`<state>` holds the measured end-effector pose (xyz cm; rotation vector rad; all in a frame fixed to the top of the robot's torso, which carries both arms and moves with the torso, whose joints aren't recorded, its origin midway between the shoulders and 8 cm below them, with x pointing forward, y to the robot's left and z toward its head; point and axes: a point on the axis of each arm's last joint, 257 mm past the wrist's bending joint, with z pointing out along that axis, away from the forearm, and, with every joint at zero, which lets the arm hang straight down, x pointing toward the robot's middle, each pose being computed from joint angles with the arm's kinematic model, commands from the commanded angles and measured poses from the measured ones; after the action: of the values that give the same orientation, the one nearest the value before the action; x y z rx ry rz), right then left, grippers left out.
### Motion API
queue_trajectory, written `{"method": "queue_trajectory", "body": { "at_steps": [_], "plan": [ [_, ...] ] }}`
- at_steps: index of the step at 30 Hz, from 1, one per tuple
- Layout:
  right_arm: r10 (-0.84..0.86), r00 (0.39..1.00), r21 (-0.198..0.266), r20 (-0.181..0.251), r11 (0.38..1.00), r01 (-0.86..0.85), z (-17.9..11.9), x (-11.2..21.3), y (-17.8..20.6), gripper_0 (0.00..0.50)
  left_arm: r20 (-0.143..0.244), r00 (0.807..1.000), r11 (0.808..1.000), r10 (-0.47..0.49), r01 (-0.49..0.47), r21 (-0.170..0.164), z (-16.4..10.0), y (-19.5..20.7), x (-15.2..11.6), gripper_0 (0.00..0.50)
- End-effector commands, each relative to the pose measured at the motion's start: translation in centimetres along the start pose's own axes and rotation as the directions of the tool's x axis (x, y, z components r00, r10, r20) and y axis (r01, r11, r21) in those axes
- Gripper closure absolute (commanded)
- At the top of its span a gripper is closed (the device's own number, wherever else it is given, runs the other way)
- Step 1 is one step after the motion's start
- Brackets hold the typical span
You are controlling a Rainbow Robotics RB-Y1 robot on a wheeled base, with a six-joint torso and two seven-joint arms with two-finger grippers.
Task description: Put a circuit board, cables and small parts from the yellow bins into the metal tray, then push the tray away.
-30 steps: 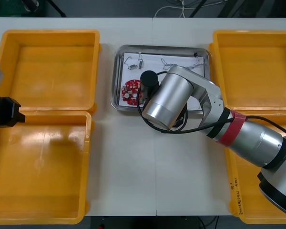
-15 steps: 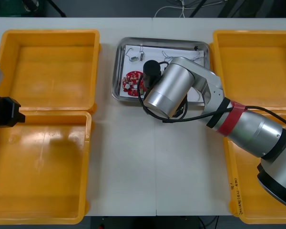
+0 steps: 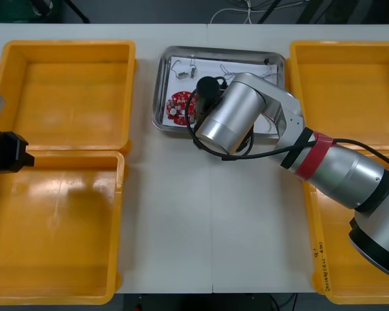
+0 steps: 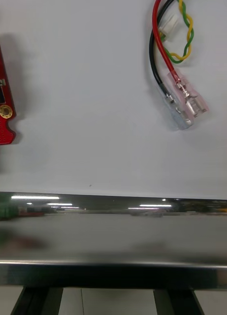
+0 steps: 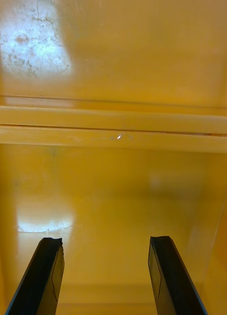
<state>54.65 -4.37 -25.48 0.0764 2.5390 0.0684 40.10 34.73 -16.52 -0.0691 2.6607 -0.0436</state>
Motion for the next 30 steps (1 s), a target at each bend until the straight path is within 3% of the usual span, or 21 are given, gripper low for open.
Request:
{"method": "queue_trajectory", "body": {
  "at_steps": [1,11,19,30],
  "plan": [
    [-0.050,0.995,-0.025,0.082,0.998,0.052,-1.9,-4.7,0.8,0.000,0.022,1.000,1.000,0.021,-0.021,0.003,-0.8,0.1,0.0,0.000],
    [-0.067,0.991,-0.036,0.113,0.997,0.071,-1.1,-6.7,1.1,0.000,0.022,1.000,1.000,0.021,-0.021,0.003,-0.8,0.1,0.0,0.000],
    [-0.036,0.994,-0.038,0.106,0.998,0.040,-1.1,-8.1,0.6,0.000,0.022,1.000,1.000,0.021,-0.021,0.003,-0.8,0.1,0.0,0.000],
    [-0.018,0.990,-0.064,0.143,0.998,0.027,-1.4,-10.1,1.0,0.000,0.022,1.000,1.000,0.021,-0.021,0.003,-0.8,0.1,0.0,0.000]
  ]
}}
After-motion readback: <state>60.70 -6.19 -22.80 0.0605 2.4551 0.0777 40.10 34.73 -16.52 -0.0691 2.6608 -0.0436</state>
